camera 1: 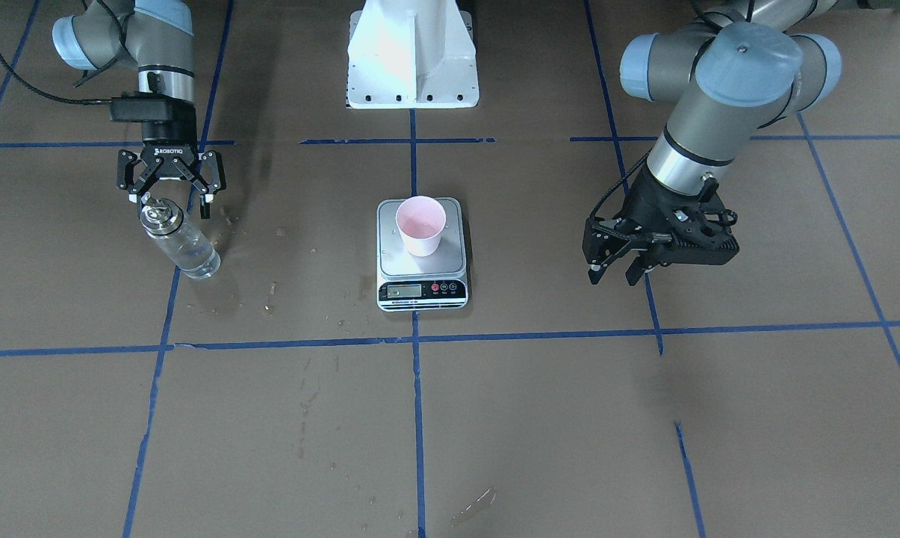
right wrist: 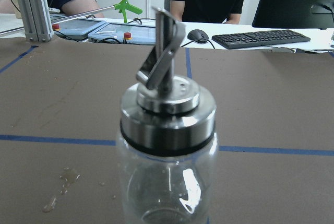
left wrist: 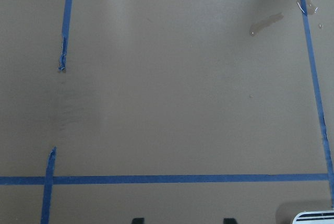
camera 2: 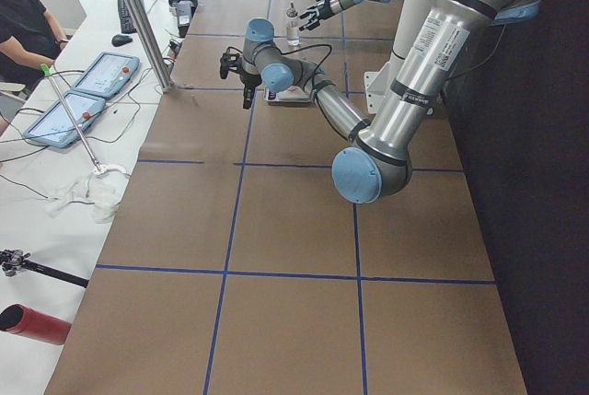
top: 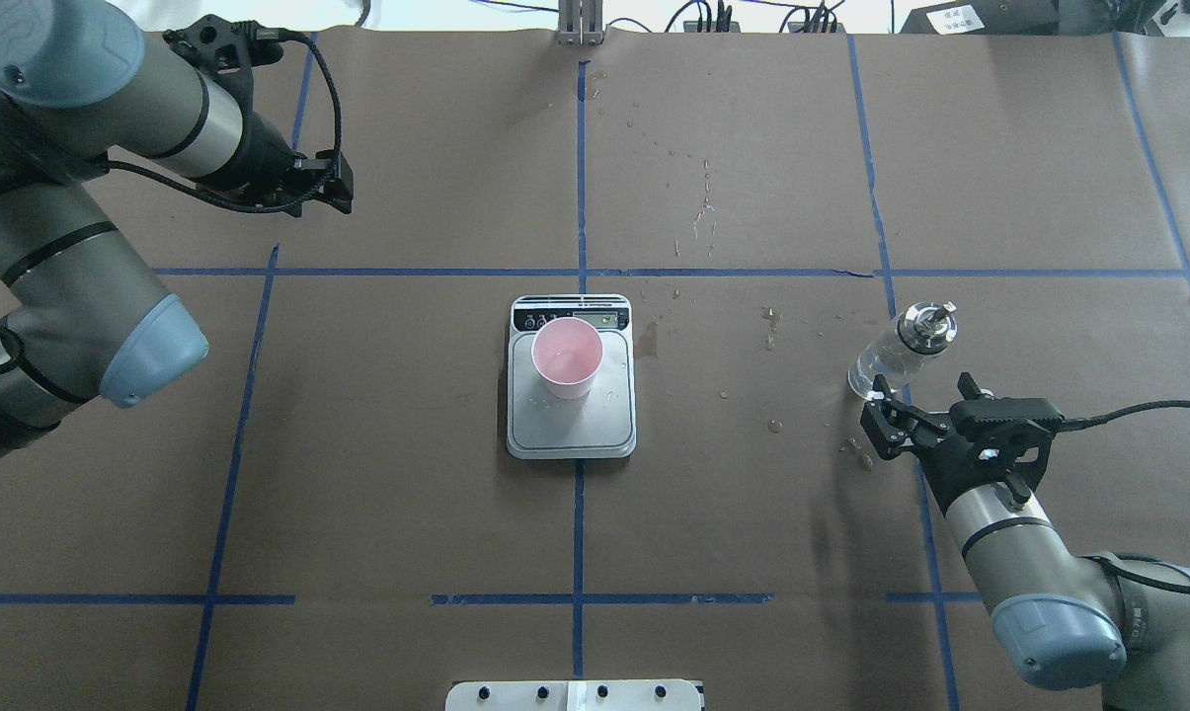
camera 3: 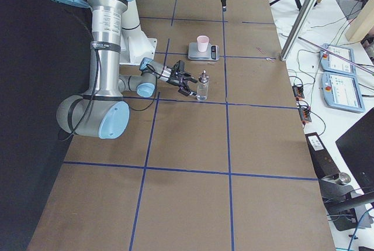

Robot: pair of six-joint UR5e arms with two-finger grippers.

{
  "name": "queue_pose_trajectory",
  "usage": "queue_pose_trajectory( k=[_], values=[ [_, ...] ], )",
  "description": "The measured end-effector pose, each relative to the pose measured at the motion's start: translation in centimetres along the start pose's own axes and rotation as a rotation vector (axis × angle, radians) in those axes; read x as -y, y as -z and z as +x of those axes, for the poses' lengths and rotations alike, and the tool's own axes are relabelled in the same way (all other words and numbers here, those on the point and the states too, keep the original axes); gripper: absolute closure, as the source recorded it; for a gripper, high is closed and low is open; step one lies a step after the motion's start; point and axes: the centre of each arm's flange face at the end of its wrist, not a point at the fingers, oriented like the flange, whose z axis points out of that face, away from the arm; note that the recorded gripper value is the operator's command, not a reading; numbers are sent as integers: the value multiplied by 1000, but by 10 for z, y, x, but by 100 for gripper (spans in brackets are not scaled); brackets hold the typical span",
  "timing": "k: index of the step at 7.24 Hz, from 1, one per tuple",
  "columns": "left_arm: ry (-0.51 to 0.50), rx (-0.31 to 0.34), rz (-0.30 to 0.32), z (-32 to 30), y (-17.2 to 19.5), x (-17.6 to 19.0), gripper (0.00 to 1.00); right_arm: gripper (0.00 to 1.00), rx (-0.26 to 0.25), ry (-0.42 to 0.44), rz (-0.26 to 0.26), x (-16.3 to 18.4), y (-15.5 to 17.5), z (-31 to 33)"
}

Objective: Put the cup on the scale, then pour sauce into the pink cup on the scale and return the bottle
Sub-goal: 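Close the right gripper around the glass sauce bottle and lift it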

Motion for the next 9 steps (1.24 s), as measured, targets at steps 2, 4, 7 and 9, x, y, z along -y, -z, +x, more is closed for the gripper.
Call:
queue_pose_trajectory(
  k=[2, 4, 7, 9],
  values=[
    [0, 0, 0, 0, 0, 0, 39, 0, -6, -8, 15, 0, -14, -13],
    [0, 0, 1, 0, 0, 0, 39, 0, -12, -7, 19, -1, -20, -16],
    [1, 1, 1, 0, 0, 0, 39, 0, -18, -3, 21, 0, -22, -14],
    [1, 1, 1, 0, 0, 0, 39, 0, -25, 5, 28, 5, -26, -12]
  ],
)
